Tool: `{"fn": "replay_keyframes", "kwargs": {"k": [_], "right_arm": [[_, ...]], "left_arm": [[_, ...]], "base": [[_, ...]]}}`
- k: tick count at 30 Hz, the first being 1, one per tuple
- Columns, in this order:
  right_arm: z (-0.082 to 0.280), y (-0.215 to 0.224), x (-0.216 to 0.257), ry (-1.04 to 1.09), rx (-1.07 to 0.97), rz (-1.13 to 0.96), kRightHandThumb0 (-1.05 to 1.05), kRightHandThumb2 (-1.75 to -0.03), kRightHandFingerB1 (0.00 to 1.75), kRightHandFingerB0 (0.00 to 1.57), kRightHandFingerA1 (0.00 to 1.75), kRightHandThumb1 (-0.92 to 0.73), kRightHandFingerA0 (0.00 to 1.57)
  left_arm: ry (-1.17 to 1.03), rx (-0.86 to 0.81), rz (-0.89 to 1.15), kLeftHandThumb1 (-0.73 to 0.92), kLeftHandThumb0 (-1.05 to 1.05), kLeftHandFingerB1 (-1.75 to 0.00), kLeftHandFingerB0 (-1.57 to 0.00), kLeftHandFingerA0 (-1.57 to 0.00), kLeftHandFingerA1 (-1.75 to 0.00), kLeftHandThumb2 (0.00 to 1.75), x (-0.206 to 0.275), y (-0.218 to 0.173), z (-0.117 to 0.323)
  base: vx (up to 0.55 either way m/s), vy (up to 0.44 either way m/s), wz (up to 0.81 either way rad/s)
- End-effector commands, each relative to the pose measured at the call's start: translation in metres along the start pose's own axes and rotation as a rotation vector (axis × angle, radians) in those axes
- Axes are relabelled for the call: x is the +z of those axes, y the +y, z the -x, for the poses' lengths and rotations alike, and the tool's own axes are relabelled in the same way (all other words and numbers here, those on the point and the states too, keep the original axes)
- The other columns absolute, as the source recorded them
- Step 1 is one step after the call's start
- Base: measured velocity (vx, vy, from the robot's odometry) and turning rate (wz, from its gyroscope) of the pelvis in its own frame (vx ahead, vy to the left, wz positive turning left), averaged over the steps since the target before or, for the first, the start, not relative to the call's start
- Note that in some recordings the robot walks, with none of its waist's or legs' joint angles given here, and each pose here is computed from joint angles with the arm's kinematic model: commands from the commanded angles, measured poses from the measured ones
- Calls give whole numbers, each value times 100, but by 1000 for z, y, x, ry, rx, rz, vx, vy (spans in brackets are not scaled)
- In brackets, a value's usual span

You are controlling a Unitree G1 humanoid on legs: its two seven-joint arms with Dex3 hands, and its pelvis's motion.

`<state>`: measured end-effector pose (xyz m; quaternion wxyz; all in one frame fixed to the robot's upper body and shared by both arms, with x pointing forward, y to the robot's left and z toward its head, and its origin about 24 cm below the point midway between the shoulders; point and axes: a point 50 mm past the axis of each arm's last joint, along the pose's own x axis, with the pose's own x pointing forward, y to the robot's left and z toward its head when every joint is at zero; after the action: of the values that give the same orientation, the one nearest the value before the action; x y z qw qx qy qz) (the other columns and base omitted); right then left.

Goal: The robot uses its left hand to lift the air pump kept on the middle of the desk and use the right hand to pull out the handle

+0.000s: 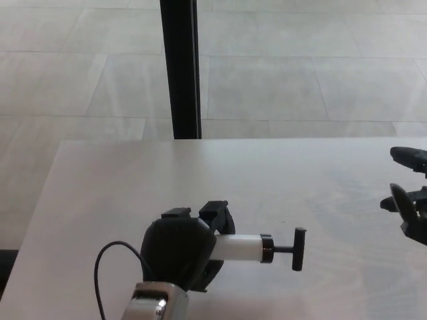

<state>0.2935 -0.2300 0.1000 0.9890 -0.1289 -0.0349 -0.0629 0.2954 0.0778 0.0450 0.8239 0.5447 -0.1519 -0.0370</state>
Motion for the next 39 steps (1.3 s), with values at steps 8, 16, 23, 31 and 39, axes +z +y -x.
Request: {"fn": "replay_keyframes", "kwargs": {"k": [8,16,23,31,39], "right_arm": [[-6,29,7,101,70,87,-57,-59,40,46,89,-64,52],[-10,43,11,108,145,90,-56,-58,39,43,107,-59,59],[-7,53,5,118,220,120,-49,-57,39,39,79,-56,64],[-4,63,-3,119,272,138,-45,-56,40,46,83,-57,67],[-2,67,-6,123,300,139,-44,-57,41,51,83,-57,64]], "left_arm": [[13,82,51,54,0,-155,-74,-83,-175,112,-2,16,-12],[-15,94,42,52,-1,-153,-77,-84,-175,114,0,11,-7],[5,96,75,54,0,-150,-76,-79,-175,113,4,15,-12],[9,132,147,49,3,-123,-98,-115,-140,116,16,23,-21],[4,167,162,47,1,-143,-79,-87,-173,127,20,30,-28]], "base": [[0,0,0],[0,0,0],[0,0,0],[0,0,0],[0,0,0]]}}
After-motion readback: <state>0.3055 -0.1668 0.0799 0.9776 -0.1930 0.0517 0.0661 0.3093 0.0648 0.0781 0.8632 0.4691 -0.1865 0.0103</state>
